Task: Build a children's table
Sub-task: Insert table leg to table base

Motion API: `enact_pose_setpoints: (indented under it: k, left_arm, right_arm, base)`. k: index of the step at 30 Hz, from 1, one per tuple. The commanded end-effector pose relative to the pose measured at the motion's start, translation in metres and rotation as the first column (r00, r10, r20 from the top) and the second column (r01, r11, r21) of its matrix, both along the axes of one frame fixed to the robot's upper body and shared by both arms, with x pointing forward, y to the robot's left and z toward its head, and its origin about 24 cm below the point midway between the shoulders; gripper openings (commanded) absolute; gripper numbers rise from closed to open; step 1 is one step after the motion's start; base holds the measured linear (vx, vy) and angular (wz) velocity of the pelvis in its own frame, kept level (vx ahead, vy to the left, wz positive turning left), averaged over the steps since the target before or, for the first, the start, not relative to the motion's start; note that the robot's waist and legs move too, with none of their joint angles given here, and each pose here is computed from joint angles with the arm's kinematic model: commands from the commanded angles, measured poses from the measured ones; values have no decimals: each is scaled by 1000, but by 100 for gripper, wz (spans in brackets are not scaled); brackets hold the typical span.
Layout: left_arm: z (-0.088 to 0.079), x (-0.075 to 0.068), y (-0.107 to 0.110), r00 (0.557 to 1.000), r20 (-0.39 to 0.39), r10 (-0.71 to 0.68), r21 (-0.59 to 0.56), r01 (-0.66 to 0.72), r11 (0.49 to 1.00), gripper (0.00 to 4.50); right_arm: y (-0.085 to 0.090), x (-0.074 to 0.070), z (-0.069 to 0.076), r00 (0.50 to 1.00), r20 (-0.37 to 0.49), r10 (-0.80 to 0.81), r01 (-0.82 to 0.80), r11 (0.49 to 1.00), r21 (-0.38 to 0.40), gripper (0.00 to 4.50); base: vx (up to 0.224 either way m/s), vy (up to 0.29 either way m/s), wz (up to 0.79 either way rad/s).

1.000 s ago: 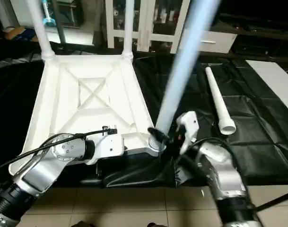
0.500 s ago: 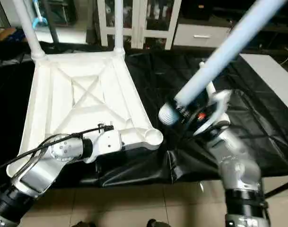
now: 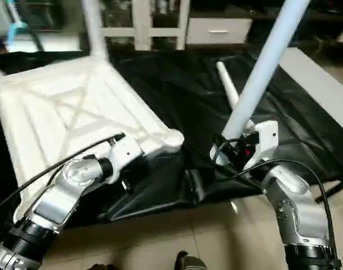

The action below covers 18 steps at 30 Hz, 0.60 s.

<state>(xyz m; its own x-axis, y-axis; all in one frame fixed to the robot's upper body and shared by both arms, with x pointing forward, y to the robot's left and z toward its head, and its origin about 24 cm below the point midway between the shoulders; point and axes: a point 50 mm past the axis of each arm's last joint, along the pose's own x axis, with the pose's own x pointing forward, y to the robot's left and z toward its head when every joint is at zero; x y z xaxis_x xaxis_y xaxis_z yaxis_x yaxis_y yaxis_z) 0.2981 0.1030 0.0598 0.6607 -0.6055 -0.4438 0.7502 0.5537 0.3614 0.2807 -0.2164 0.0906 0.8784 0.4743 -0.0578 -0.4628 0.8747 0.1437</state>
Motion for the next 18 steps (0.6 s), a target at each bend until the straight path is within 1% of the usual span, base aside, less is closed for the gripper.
enact_pose_setpoints:
  k: [1,4,11,18]
  left_arm:
    - [6,5,3,999,38,35,-15,-34,999,0]
    - [7,6,3,999,50,12,2,-12,1000,0]
    - [4,5,10,999,44,-1,37,0,999,0]
    - [4,6,11,999,42,-6,46,4,999,0]
  right_arm:
    - [5,3,10,999,50,-3,5,1000,-28,189]
    - [8,3,8,998,55,12,-9,998,-62,189]
    - [11,3,7,998,61,17,-13,997,-70,189]
    - [17,2,4,997,57,48,-43,996,-84,189]
  base:
    - [0,0,0]
    - [8,-3,8]
    - [45,-16,30]
    - [103,-17,36]
